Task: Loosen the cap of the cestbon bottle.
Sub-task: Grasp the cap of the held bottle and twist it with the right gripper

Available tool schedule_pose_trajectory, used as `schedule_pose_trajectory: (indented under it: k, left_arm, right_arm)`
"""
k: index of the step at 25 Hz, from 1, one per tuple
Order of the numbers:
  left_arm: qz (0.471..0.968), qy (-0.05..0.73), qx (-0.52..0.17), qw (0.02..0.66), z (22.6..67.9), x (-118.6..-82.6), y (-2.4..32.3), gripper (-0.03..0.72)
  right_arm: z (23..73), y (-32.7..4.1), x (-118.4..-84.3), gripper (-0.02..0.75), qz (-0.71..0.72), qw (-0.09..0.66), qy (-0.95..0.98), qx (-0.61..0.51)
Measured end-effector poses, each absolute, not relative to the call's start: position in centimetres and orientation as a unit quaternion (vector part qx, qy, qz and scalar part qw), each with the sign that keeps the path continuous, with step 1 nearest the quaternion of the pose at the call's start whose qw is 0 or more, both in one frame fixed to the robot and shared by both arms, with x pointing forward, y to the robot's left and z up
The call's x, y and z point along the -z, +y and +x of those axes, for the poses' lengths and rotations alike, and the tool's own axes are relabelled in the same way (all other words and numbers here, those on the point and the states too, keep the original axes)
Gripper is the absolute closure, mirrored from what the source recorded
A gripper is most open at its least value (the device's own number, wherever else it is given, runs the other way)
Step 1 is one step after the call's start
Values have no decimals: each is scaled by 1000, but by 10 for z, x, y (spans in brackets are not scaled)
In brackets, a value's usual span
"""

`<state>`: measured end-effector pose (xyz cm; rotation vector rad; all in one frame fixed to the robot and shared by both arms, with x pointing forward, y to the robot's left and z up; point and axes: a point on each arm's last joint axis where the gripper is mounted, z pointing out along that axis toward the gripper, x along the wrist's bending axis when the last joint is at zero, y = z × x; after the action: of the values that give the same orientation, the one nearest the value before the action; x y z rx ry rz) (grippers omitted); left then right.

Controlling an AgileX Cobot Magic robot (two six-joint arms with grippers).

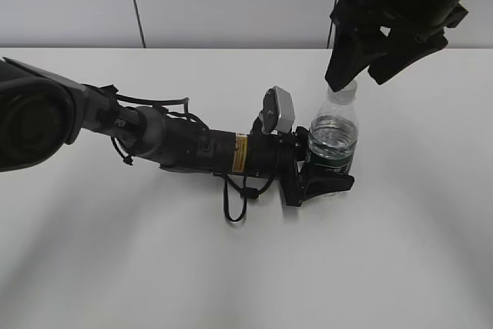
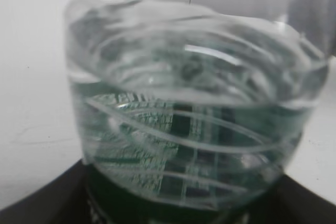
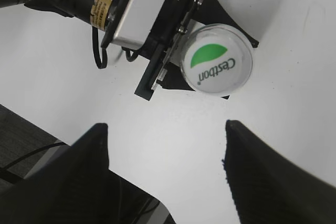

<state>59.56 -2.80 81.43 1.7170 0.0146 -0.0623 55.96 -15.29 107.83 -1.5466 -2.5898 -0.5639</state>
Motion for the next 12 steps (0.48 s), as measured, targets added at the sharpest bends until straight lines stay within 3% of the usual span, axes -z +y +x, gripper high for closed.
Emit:
schedule_pose_trajectory:
  k: [12]
  left_arm:
    - [757, 8, 27, 653, 595, -814, -29, 184]
  right_arm:
    - [583, -145, -1058, 216, -561, 56, -810, 163]
